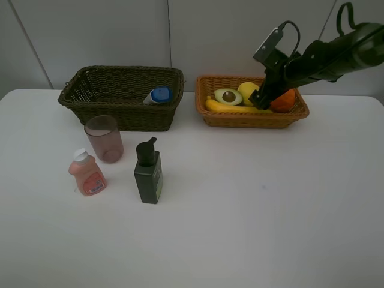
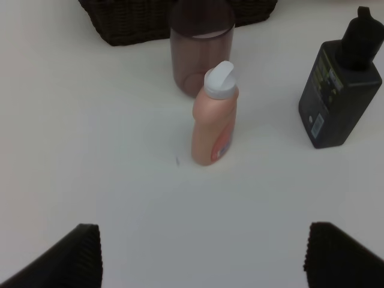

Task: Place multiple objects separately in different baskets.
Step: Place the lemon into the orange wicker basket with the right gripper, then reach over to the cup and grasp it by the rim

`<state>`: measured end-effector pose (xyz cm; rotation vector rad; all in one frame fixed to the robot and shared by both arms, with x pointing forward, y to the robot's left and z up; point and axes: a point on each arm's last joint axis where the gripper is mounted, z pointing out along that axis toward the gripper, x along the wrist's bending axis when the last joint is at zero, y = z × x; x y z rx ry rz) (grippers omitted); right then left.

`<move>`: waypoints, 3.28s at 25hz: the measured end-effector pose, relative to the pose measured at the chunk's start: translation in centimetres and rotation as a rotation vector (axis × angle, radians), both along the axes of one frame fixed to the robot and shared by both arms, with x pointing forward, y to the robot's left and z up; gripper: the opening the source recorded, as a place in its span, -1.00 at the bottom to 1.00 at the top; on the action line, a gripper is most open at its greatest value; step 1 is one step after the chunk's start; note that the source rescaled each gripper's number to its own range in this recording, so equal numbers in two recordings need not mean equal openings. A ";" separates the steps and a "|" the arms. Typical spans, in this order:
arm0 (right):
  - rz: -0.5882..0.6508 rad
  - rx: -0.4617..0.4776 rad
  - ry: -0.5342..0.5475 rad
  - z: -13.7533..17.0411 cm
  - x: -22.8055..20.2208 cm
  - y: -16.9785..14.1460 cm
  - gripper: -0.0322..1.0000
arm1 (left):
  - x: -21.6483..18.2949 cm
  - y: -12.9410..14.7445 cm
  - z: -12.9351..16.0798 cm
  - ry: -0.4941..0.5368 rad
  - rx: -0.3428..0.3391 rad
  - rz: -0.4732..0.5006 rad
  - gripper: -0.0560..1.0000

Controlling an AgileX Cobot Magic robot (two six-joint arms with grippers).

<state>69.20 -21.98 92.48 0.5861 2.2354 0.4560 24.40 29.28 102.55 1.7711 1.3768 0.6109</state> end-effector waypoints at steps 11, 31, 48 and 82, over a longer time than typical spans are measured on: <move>0.003 -0.003 -0.004 0.2 0.0 0.0 0.84 | 0.0 0.0 0.0 0.000 0.000 0.000 0.82; -0.034 0.044 0.007 0.2 0.0 0.0 0.97 | 0.0 0.0 0.0 0.000 0.000 0.000 0.82; -0.035 0.189 0.105 7.9 -3.3 0.4 1.00 | 0.0 0.0 0.0 0.000 0.000 0.000 0.82; -0.393 0.408 0.438 17.6 -22.3 -2.8 1.00 | 0.0 0.0 0.0 0.000 0.000 0.000 0.82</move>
